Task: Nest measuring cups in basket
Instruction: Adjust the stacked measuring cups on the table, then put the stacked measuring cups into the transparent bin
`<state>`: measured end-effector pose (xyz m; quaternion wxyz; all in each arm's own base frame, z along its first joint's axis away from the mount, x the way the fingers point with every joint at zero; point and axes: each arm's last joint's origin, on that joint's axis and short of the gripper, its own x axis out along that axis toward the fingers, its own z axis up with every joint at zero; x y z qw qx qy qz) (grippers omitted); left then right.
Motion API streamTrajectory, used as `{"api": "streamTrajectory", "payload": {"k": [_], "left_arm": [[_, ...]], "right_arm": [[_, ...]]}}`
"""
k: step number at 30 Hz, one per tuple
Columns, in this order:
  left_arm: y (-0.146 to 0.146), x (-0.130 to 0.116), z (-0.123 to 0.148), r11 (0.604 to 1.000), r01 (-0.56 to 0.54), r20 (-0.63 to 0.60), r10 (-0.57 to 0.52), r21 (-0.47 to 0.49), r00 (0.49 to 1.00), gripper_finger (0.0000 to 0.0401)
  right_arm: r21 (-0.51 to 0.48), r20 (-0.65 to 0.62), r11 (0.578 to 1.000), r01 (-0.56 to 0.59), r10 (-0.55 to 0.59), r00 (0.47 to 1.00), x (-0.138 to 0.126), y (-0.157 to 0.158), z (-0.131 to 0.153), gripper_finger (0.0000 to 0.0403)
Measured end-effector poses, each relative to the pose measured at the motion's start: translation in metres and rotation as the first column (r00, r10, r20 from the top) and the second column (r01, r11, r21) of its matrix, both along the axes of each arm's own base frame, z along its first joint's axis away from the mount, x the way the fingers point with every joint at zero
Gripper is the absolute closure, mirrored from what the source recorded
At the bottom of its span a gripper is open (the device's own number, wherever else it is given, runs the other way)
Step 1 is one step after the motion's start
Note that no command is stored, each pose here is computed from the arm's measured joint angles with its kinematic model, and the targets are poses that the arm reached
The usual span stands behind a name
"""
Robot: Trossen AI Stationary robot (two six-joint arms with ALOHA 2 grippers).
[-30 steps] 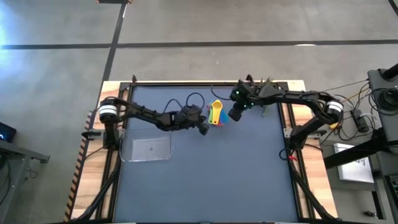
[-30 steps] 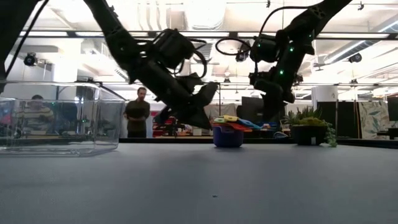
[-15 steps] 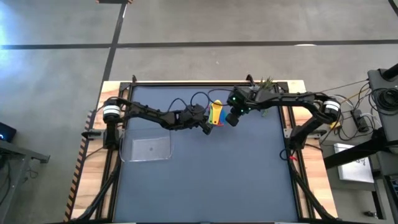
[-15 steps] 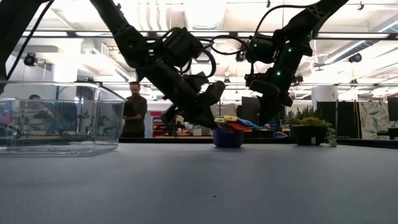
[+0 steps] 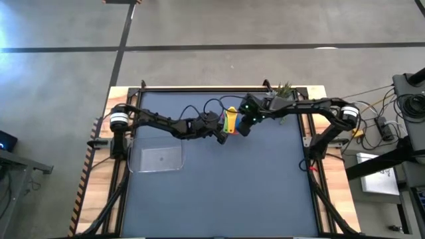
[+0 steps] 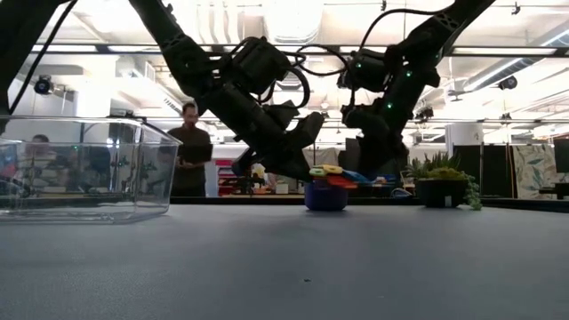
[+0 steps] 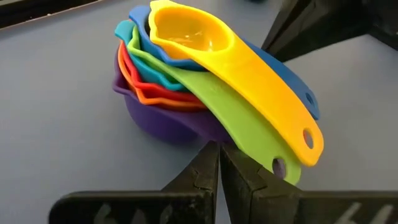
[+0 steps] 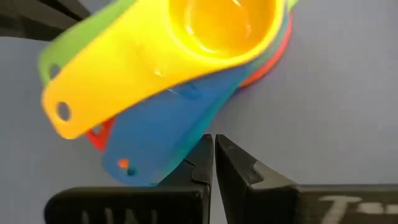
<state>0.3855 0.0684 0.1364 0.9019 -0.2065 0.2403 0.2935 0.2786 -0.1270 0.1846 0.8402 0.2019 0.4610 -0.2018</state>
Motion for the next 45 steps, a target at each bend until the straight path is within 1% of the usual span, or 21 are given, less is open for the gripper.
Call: {"api": "streamTrajectory", "payload": {"k": [2,12,19,23,28,31,34,36,39,42,45], "left_arm": [[0.0,0.0,0.0,1.0,0.0,0.001,0.0,0.0,1.0,0.0401],[0.0,0.0,0.0,1.0,-0.001,0.008,0.001,-0.002,1.0,0.0401],[-0.002,0.002,0.003,1.0,0.027,0.037,-0.026,-0.008,0.999,0.0401],[-0.002,0.002,0.001,0.999,0.041,0.009,-0.041,0.006,0.999,0.0401],[-0.003,-0.004,-0.001,0.998,0.066,-0.084,-0.064,0.021,0.994,0.0401],[-0.003,-0.011,0.009,0.997,0.049,-0.132,-0.041,0.055,0.99,0.0401],[-0.006,-0.018,0.024,0.995,0.023,-0.114,-0.012,0.101,0.993,0.0401],[-0.01,-0.021,0.03,0.993,0.026,-0.104,-0.015,0.111,0.994,0.0401],[-0.014,-0.023,0.036,0.993,0.035,-0.089,-0.025,0.114,0.996,0.0401],[-0.016,-0.023,0.036,0.993,0.044,-0.088,-0.035,0.111,0.996,0.0401],[-0.02,-0.022,0.036,0.992,0.111,-0.072,-0.106,0.061,0.992,0.0401]], "right_arm": [[0.001,0.022,1.0,-0.011,0.011,1.0,0.003,0.002,0.001,0.0394],[-0.002,0.04,1.0,-0.026,0.026,0.999,0.006,0.007,0.002,0.0394],[-0.015,0.103,1.0,-0.017,0.018,0.995,0.011,0.005,0.006,0.0394],[-0.017,0.093,1.0,-0.026,0.027,0.995,0.011,0.006,0.005,0.0394],[-0.032,0.048,0.997,-0.072,0.073,0.996,0.005,0.008,0.007,0.0394],[-0.043,0.042,0.995,-0.091,0.093,0.995,0.001,0.01,0.013,0.0394],[-0.061,0.056,0.993,-0.102,0.106,0.993,-0.002,0.011,0.02,0.0394],[-0.067,0.069,0.993,-0.1,0.105,0.992,-0.004,0.011,0.024,0.0393],[-0.071,0.075,0.992,-0.102,0.108,0.991,-0.005,0.012,0.027,0.0382],[-0.076,0.071,0.991,-0.114,0.12,0.99,-0.007,0.013,0.029,0.0358],[-0.075,0.056,0.989,-0.129,0.133,0.99,-0.011,0.017,0.033,0.0328]]}}
